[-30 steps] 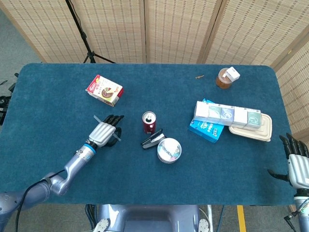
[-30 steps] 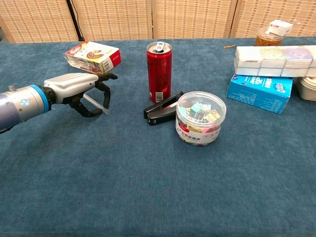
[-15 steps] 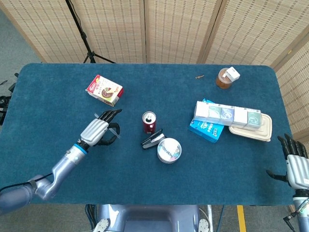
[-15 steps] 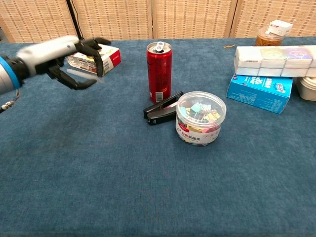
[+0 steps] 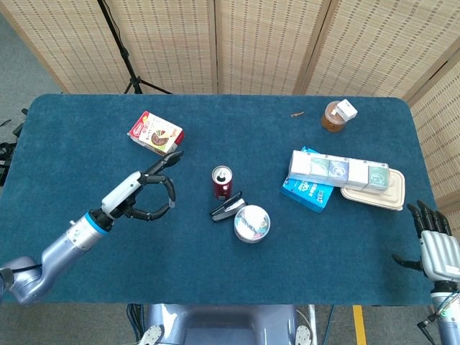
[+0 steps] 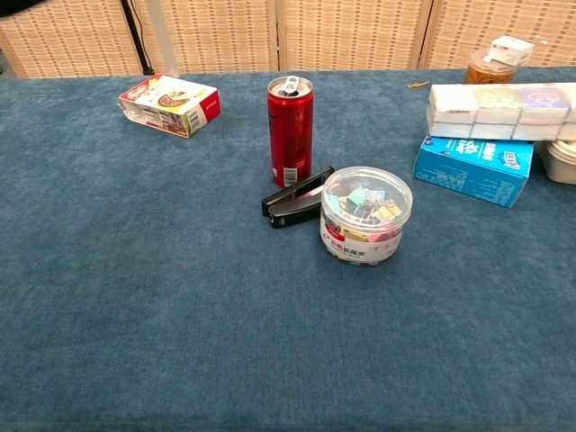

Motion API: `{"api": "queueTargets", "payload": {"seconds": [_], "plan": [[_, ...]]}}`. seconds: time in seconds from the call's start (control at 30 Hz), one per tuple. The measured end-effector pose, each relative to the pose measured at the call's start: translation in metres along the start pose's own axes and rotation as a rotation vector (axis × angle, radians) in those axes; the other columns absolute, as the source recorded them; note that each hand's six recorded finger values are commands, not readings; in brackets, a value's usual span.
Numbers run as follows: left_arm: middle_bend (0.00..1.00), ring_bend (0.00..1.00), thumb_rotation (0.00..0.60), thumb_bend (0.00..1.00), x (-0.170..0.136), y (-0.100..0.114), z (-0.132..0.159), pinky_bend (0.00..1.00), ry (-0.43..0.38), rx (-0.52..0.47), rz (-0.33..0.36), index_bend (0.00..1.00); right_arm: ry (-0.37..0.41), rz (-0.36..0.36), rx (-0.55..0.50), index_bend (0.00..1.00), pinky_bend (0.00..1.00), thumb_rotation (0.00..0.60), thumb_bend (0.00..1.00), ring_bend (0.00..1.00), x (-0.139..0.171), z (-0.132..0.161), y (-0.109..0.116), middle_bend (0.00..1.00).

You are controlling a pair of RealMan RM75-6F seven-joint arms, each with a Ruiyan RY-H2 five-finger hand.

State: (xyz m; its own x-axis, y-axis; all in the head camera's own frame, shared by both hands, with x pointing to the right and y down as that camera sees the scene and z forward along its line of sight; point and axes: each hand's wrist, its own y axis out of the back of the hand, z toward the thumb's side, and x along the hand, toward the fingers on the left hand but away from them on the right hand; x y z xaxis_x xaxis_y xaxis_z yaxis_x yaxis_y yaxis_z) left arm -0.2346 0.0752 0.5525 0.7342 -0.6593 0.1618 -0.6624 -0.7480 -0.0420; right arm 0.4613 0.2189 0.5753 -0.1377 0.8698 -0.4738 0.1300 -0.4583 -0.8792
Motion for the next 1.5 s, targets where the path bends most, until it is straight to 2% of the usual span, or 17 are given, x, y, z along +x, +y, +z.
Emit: {"api": "queueTargets", "payload": {"seconds": [0.17,0.3,0.5,0.83,1.13,1.5], "plan": [[0.0,0.0,0.6,0.42,0.034,-0.002,0.025,0.0,-0.034,-0.164,-0.001,0.58,-0.004,0.004,-0.001,0.0,0.0,0.6,0.0,0.0,-0.001,-0.001,-0.001,0.0],[0.0,0.0,0.6,0.42,0.057,-0.008,0.029,0.0,-0.017,-0.189,0.001,0.58,-0.008,0.002,-0.005,0.0,0.0,0.6,0.0,0.0,-0.002,-0.003,0.001,0.0],[0.0,0.0,0.6,0.42,0.082,-0.022,0.017,0.0,0.041,-0.253,0.007,0.58,-0.017,-0.003,-0.009,0.0,0.0,0.6,0.0,0.0,-0.002,-0.005,0.003,0.0],[0.0,0.0,0.6,0.42,0.088,-0.016,0.003,0.0,0.072,-0.298,0.023,0.58,-0.02,0.004,-0.009,0.0,0.0,0.6,0.0,0.0,-0.004,-0.006,0.001,0.0],[0.0,0.0,0.6,0.41,0.095,-0.021,-0.012,0.0,0.092,-0.35,0.018,0.58,-0.025,0.008,-0.007,0.0,0.0,0.6,0.0,0.0,-0.004,-0.007,0.0,0.0],[0.0,0.0,0.6,0.41,0.099,-0.025,-0.019,0.0,0.096,-0.358,0.005,0.58,-0.036,0.006,-0.014,0.0,0.0,0.6,0.0,0.0,-0.006,-0.01,0.002,0.0]]}}
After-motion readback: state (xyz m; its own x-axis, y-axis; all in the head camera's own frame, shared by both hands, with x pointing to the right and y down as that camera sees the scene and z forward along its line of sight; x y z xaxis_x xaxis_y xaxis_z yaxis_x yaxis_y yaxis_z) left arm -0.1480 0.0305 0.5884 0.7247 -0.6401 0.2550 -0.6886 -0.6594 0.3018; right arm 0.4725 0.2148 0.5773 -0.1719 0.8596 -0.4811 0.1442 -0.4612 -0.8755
